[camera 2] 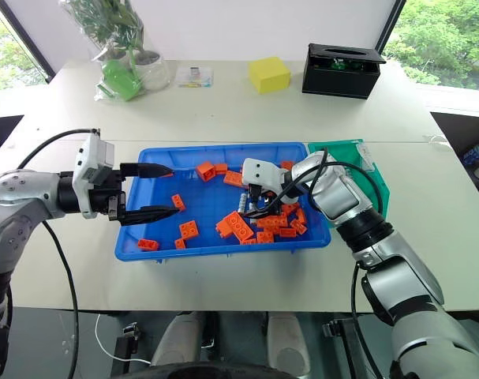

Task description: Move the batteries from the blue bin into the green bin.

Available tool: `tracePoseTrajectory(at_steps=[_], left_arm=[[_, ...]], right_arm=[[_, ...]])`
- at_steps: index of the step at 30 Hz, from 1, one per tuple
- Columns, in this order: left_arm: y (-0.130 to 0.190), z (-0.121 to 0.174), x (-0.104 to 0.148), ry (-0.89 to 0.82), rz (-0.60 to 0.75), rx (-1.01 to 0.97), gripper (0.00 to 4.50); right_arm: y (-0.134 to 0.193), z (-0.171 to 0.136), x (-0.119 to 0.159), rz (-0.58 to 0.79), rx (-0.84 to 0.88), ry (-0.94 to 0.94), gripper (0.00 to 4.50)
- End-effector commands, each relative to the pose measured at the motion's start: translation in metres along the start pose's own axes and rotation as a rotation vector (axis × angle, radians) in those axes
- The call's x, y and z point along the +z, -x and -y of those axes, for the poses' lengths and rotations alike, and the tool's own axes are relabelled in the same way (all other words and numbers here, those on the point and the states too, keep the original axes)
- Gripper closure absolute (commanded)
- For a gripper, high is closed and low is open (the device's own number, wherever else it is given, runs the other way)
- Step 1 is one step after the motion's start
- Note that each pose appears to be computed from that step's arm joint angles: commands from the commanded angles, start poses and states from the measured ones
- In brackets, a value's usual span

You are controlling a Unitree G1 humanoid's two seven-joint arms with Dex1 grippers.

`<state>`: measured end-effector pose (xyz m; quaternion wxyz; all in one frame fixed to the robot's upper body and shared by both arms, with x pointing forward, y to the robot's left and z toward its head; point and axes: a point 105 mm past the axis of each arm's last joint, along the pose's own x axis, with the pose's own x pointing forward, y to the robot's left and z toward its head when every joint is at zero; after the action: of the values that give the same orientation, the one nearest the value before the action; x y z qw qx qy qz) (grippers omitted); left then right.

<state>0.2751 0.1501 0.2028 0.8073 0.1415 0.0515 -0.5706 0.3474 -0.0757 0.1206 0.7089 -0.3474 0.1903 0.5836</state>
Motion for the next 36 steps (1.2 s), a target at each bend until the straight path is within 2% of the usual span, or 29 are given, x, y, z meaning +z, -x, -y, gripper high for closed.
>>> tracePoseTrajectory(at_steps=[1, 2, 3, 6, 11, 15, 18, 22, 24, 27, 31, 32, 36], left_arm=[[0.001, -0.003, 0.011, -0.059, 0.009, 0.002, 0.00], [0.001, -0.003, 0.011, -0.060, 0.011, 0.001, 0.00], [0.000, -0.003, 0.011, -0.061, 0.012, 0.001, 0.00], [0.000, -0.004, 0.011, -0.064, 0.014, 0.002, 0.00], [0.000, -0.006, 0.009, -0.062, 0.013, 0.006, 0.00], [0.000, -0.007, 0.006, -0.052, 0.014, 0.010, 0.00], [-0.003, -0.007, 0.003, -0.046, 0.018, 0.007, 0.00], [-0.007, -0.008, 0.002, -0.041, 0.025, -0.003, 0.00], [-0.010, -0.008, 0.000, -0.040, 0.028, -0.011, 0.00], [-0.013, -0.009, 0.001, -0.043, 0.036, -0.020, 0.00], [-0.016, -0.011, 0.002, -0.051, 0.043, -0.029, 0.00], [-0.016, -0.012, 0.003, -0.053, 0.044, -0.030, 0.00], [-0.016, -0.013, 0.004, -0.059, 0.046, -0.029, 0.00]], right_arm=[[-0.003, 0.003, 0.001, 0.002, -0.010, 0.009, 0.93], [-0.004, 0.002, 0.001, 0.006, -0.007, 0.006, 0.93], [-0.004, 0.002, 0.001, 0.010, -0.005, 0.002, 1.16], [-0.003, 0.002, 0.007, 0.035, -0.006, -0.012, 2.23], [0.019, 0.009, 0.026, 0.109, -0.043, -0.038, 2.25], [0.085, 0.034, 0.041, 0.189, -0.226, -0.108, 2.25], [0.131, 0.039, 0.014, 0.144, -0.354, -0.186, 2.25], [0.166, 0.034, -0.022, 0.065, -0.477, -0.275, 2.25], [0.180, 0.029, -0.043, 0.024, -0.530, -0.331, 2.25], [0.183, 0.022, -0.061, -0.001, -0.556, -0.386, 2.25], [0.181, 0.025, -0.064, -0.018, -0.585, -0.360, 0.26], [0.181, 0.028, -0.061, -0.010, -0.594, -0.342, 0.08], [0.179, 0.041, -0.028, 0.085, -0.582, -0.289, 0.08]])
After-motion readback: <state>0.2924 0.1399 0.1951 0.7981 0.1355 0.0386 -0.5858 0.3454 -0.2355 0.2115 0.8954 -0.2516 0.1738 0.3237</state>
